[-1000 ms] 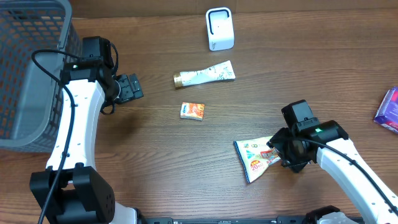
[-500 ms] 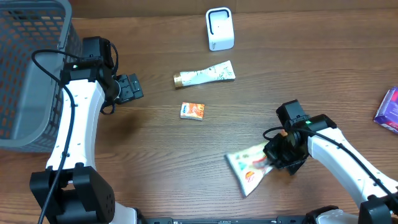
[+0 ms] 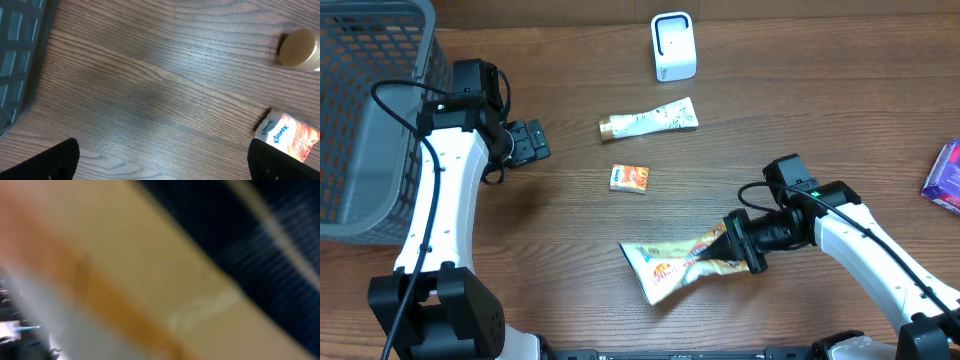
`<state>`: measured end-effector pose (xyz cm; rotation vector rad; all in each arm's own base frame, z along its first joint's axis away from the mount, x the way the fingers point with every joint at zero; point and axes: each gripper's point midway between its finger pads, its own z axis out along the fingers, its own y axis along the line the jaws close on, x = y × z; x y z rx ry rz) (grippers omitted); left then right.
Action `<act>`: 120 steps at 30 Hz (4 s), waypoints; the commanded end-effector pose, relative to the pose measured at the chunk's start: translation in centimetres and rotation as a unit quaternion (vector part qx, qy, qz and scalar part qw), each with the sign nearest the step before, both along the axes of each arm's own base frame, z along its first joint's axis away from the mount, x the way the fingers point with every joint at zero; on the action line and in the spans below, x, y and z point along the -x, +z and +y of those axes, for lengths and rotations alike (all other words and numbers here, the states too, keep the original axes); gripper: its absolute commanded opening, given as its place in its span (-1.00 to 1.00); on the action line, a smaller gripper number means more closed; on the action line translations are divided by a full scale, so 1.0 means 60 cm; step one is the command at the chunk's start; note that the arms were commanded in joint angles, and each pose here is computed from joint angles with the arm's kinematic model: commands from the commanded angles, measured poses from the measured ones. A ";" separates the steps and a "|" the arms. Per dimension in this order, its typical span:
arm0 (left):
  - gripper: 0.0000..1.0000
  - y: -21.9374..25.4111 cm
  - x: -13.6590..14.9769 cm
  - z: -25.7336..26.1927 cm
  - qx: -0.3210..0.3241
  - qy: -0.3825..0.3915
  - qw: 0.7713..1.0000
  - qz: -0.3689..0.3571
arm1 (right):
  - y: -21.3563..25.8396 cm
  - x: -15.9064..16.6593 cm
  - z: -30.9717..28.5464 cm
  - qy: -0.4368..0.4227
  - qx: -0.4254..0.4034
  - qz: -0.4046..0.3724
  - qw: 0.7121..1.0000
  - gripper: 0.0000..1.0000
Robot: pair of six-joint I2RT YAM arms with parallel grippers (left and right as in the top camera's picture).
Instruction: Scan the item barcode
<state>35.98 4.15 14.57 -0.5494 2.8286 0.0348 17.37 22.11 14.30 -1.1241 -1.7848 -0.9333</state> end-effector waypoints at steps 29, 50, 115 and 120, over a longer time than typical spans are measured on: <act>1.00 0.019 0.014 -0.002 0.003 0.005 1.000 0.003 | -0.140 -0.105 -0.168 -0.337 0.162 0.437 0.818 -0.92; 1.00 0.018 0.018 -0.003 0.004 0.004 1.000 0.008 | -0.091 -0.099 -0.124 -0.109 0.039 0.026 0.993 -0.31; 1.00 0.012 0.043 -0.009 0.012 0.001 0.999 0.039 | -0.199 -0.138 -0.235 0.083 0.350 -0.324 0.875 -0.46; 1.00 0.012 0.043 -0.009 0.012 0.001 0.999 0.038 | -0.157 -0.146 -0.239 0.087 0.356 -0.324 0.872 -0.81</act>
